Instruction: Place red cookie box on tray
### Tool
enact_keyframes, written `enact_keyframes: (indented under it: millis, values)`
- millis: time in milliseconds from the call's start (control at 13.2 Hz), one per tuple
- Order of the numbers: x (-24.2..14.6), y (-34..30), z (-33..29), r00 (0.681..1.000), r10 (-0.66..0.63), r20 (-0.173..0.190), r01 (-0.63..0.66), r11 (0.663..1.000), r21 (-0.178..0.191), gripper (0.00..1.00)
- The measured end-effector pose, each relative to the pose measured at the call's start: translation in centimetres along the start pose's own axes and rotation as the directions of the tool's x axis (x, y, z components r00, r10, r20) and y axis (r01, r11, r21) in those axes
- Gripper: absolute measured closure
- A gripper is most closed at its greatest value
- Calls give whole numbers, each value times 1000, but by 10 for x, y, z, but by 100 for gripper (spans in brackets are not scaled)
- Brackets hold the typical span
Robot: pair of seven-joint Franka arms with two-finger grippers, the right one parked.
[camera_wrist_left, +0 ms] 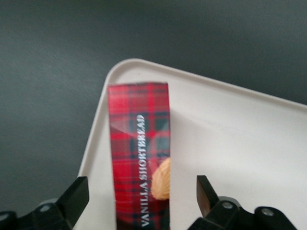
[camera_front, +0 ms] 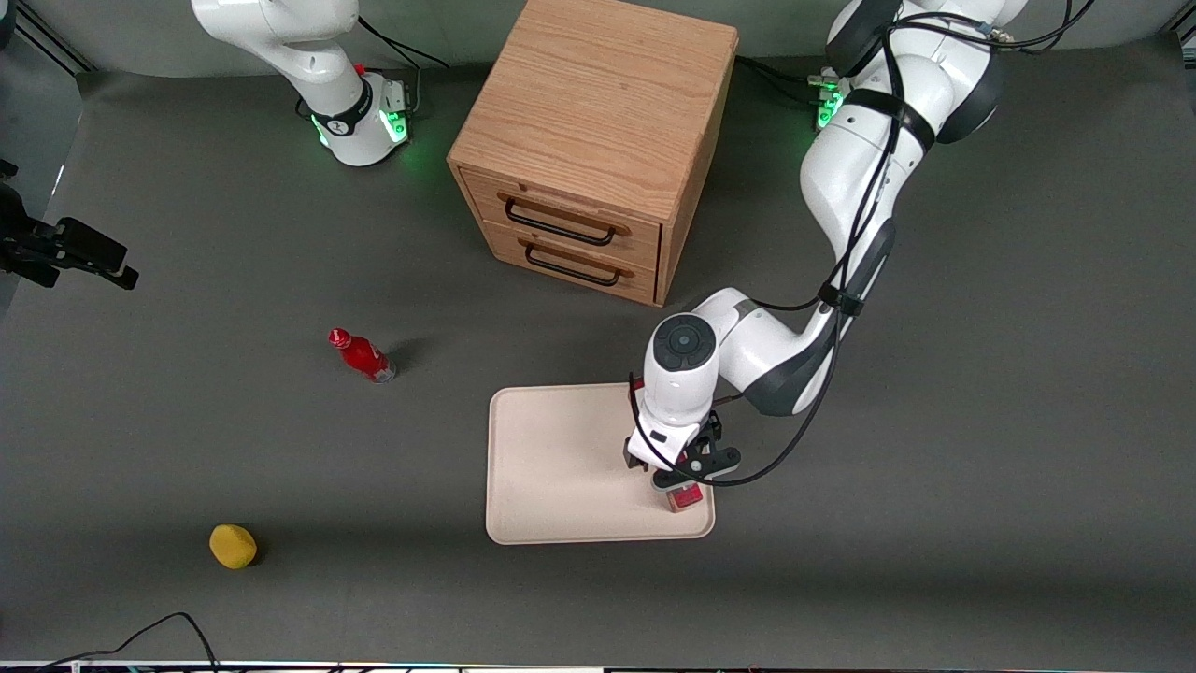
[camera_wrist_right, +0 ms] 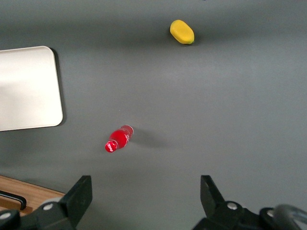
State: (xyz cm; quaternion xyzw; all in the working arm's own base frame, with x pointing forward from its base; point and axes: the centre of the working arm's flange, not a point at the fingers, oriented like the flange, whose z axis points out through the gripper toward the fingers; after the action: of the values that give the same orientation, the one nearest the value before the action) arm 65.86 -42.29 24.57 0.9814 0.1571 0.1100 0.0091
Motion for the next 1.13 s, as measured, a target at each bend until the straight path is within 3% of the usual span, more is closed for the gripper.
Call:
enact_keyframes:
  millis: [151, 377, 604, 755, 906, 1132]
  values:
    - [10, -6, -23, 999, 26, 19, -27, 999, 48, 0]
    - [30, -26, -85, 989, 91, 118, -101, 992, 78, 0]
    - [54, -64, -158, 961, 198, 195, -212, 976, 51, 0]
    - [62, -102, -197, 939, 267, 218, -283, 958, 45, 0]
    - [61, -143, -227, 917, 322, 233, -345, 937, 61, 0]
    - [62, -218, -258, 888, 372, 271, -395, 918, 34, 0]
